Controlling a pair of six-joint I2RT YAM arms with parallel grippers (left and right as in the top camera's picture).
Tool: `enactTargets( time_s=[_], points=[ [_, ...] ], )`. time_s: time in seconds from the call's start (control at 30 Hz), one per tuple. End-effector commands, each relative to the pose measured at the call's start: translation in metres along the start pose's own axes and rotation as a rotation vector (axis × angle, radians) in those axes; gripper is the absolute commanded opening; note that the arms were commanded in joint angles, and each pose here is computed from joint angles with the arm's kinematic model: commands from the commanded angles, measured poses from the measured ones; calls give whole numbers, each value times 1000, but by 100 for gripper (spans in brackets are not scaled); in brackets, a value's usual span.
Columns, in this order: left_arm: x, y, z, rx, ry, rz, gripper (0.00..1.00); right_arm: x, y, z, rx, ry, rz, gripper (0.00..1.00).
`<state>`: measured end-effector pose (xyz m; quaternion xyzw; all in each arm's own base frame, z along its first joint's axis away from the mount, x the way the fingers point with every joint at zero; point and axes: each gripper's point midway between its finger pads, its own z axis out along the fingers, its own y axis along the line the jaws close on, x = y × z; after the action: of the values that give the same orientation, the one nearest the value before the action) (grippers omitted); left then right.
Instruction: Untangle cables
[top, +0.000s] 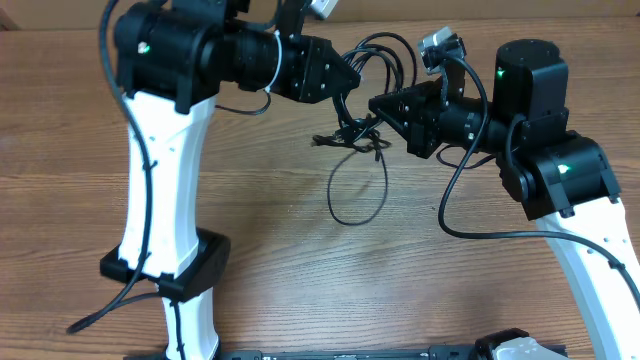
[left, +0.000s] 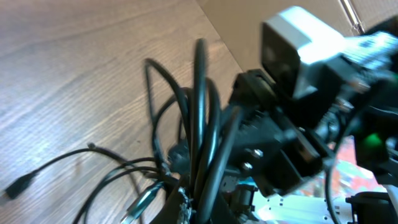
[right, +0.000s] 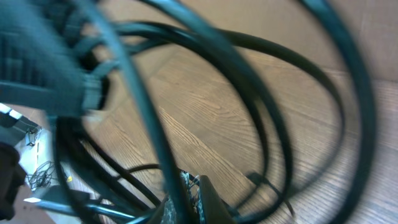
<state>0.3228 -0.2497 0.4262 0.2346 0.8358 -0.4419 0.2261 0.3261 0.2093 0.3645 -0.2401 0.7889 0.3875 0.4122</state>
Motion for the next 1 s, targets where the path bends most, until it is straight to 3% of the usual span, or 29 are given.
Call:
enactTargets(
  time_s=[0.0,0.17,0.3,0.43,0.57,0.8,0.97],
  points=[
    [1,-25,-35,-57,-93,71,4,-9,-17,-7,110,-32,-15,4],
    [-1,-14,-76,-298,-214,103,4,-19,-53,-34,271,-85,10,4],
    [6,-21,-138,-501,-374,139,4,-32,-96,-99,475,-195,54,4],
    [16,-32,-180,-585,-492,122,4,-38,-125,-154,608,-280,93,4],
    [20,-39,-186,-583,-511,134,4,-40,-112,-161,487,-301,88,4],
    [18,-22,-171,-589,-448,96,5,-37,-111,-158,477,-291,112,4],
    [19,6,-147,-605,-348,38,14,-38,-86,-140,352,-267,85,4]
  ],
)
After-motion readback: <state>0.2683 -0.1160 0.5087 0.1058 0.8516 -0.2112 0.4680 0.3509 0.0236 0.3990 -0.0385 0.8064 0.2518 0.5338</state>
